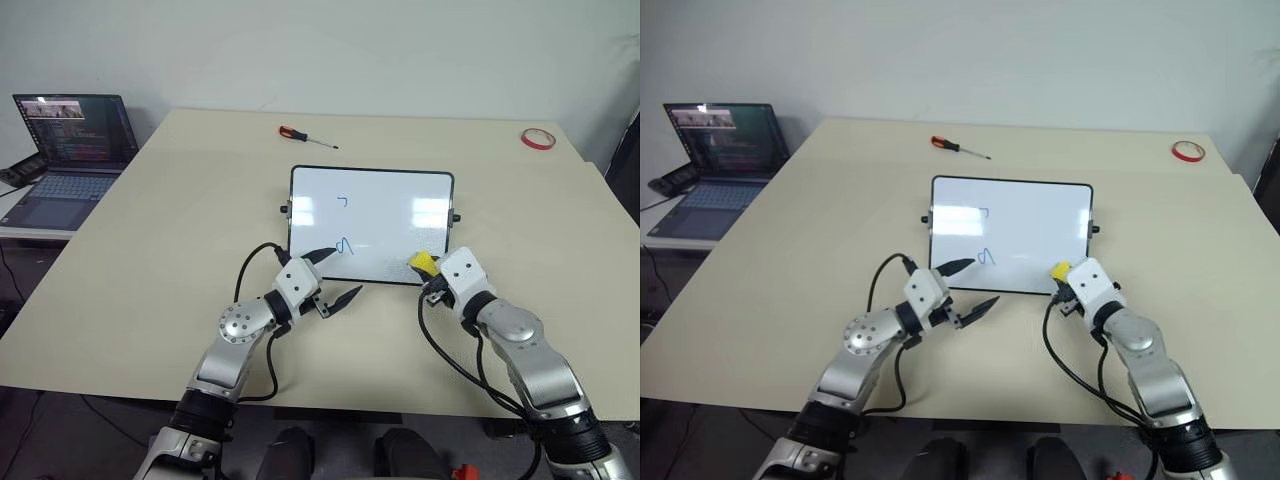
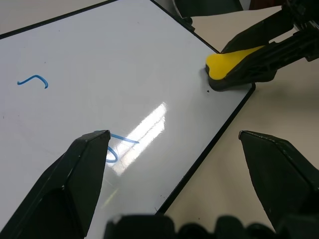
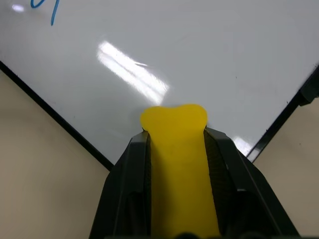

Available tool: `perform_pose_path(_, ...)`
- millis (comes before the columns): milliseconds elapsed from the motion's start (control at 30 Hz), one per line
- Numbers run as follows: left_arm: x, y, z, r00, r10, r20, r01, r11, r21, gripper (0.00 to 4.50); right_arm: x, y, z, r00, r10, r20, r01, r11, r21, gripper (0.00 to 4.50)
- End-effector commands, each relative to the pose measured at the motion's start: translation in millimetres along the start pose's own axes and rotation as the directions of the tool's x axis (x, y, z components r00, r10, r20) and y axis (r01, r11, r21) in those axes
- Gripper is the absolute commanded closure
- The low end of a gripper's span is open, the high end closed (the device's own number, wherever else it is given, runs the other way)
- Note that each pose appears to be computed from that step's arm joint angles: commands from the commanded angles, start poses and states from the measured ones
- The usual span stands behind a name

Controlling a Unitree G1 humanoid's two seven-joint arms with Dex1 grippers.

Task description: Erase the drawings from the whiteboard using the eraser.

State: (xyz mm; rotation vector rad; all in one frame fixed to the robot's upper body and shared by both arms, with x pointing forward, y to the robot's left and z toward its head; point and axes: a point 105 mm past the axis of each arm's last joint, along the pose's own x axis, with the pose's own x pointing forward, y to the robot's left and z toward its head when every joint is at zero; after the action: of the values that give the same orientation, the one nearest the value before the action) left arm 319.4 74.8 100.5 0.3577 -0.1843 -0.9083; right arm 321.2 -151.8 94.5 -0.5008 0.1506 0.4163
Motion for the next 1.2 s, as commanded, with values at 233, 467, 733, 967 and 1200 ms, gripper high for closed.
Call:
perform_pose_path(233,7.6,2.6,14.3,0.999,-0.007,0.052,0.006,1.0,0.031,0.0,-13.1,-7.5,-31.4,0.991,-0.034,-0.129,0.037,0.999,0.017,3.34)
perform_pose_path(467,10.8,0.2,15.2,0.998,-0.011,0.061,0.01,1.0,0.026,0.0,14.1,6.7,18.8,0.996,-0.028,0.081,0.024,0.999,0.043,3.34)
perform_pose_path(733,10.9,1.8,16.5,0.998,-0.008,0.062,0.006,1.0,0.031,0.0,37.6,27.9,41.6,0.987,0.02,0.16,-0.022,1.0,0.008,3.34)
perform_pose_path(967,10.8,1.8,17.3,0.998,-0.007,0.062,0.005,0.999,0.032,0.0,25.7,7.2,-4.9,0.998,-0.047,-0.044,0.038,0.982,-0.187,3.34)
perform_pose_path(1200,17.0,-5.6,17.1,0.996,-0.052,0.075,0.051,0.999,0.015,0.0,-3.3,-11.1,-33.2,0.984,-0.107,-0.14,0.077,0.976,-0.204,3.34)
